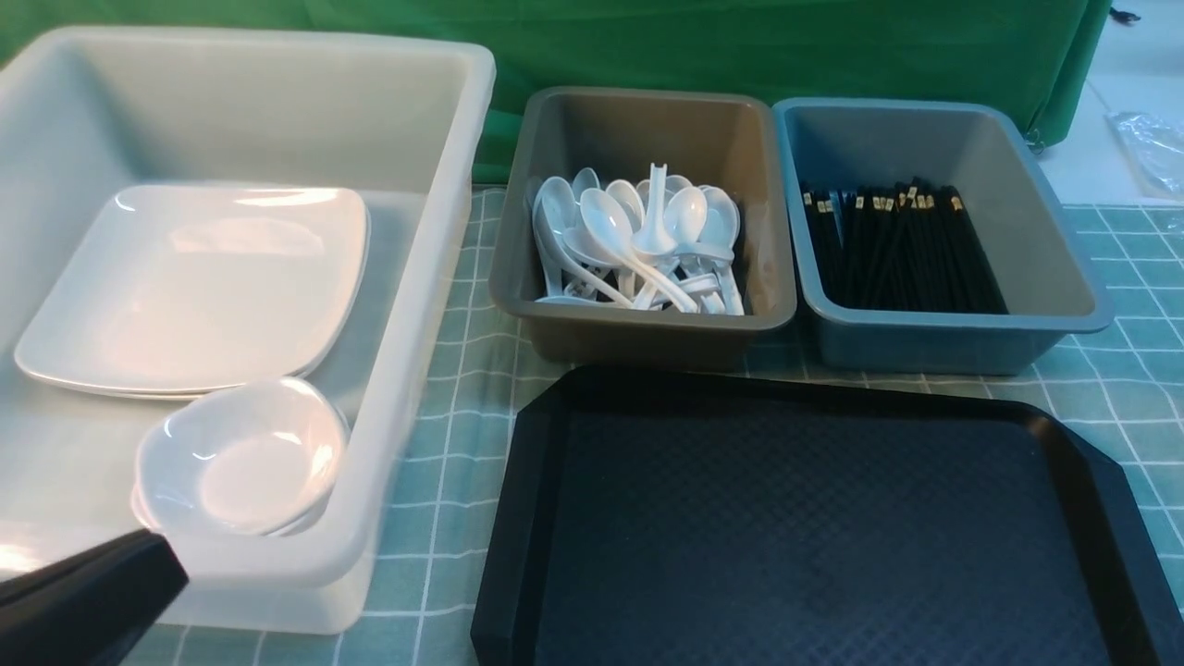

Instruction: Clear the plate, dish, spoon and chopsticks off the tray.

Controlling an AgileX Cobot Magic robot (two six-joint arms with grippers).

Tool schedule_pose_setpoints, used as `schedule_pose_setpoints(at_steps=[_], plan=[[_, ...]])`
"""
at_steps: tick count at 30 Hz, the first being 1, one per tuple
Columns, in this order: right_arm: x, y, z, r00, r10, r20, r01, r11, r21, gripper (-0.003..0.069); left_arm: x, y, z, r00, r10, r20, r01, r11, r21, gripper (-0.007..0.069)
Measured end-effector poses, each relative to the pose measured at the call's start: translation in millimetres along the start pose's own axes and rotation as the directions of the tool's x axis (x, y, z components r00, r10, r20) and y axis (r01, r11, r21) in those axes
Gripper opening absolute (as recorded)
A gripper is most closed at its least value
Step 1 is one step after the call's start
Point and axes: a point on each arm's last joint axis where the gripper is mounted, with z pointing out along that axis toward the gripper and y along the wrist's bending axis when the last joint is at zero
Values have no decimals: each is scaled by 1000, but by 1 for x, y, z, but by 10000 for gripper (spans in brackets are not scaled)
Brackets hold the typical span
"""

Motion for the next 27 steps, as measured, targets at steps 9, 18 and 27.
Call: schedule_pose_setpoints(at_steps=[9,18,27], plan=[[0,0,0,1000,0,1,0,1000,0,85,-2,-1,0,999,-35,25,34,999,11,10],[0,0,0,1000,0,1,0,1000,0,91,-1,1,0,999,50,16,-49,999,-13,11],[0,0,0,1000,0,1,0,1000,0,109,1,8,0,954,298,-32,-299,950,-84,11]])
